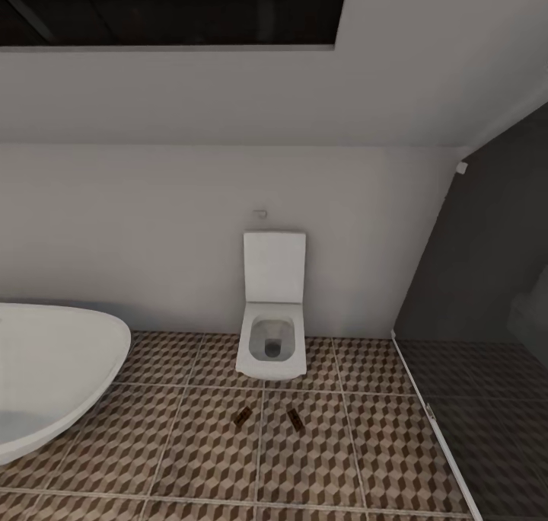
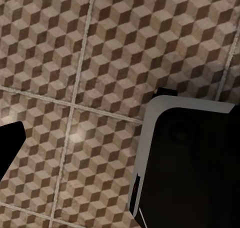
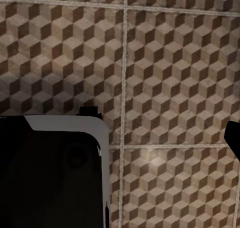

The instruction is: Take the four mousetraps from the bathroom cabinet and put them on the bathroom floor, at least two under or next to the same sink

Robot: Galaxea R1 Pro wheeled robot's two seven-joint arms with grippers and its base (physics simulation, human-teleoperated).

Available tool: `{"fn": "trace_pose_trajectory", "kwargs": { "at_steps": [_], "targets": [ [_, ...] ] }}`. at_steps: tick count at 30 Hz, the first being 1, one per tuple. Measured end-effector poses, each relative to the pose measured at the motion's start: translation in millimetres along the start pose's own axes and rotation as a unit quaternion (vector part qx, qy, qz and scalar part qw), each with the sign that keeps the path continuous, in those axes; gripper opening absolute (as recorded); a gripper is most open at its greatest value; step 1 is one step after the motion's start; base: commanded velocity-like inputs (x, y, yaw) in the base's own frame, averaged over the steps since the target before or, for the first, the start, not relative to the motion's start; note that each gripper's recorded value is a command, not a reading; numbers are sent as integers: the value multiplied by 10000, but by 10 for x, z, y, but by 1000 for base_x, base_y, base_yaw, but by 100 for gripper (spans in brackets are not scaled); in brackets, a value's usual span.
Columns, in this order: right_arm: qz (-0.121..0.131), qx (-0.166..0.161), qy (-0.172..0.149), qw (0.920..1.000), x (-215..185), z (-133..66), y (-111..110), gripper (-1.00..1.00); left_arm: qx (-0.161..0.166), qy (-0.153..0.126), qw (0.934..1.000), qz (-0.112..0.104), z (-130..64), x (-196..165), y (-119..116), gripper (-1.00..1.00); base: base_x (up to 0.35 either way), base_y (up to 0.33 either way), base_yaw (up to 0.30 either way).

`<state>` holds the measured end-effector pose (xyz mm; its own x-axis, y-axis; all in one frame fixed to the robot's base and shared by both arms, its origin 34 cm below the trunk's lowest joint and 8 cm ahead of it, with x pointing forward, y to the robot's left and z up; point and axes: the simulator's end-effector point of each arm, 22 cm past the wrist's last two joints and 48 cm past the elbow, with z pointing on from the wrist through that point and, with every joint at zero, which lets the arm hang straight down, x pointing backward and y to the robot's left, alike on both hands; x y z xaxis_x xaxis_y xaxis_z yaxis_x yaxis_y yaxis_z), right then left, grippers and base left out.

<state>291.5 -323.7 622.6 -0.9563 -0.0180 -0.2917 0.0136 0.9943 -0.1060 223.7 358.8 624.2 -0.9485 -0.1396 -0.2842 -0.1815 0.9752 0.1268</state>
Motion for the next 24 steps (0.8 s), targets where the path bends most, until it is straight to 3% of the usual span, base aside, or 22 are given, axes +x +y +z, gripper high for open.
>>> {"fn": "trace_pose_trajectory", "kwargs": {
  "at_steps": [24],
  "targets": [
    [0, 0, 0, 10000, -1, 0, 0, 100, 0, 0, 10000, 0, 0, 0, 0, 100, 0, 0, 0]
  ]
}}
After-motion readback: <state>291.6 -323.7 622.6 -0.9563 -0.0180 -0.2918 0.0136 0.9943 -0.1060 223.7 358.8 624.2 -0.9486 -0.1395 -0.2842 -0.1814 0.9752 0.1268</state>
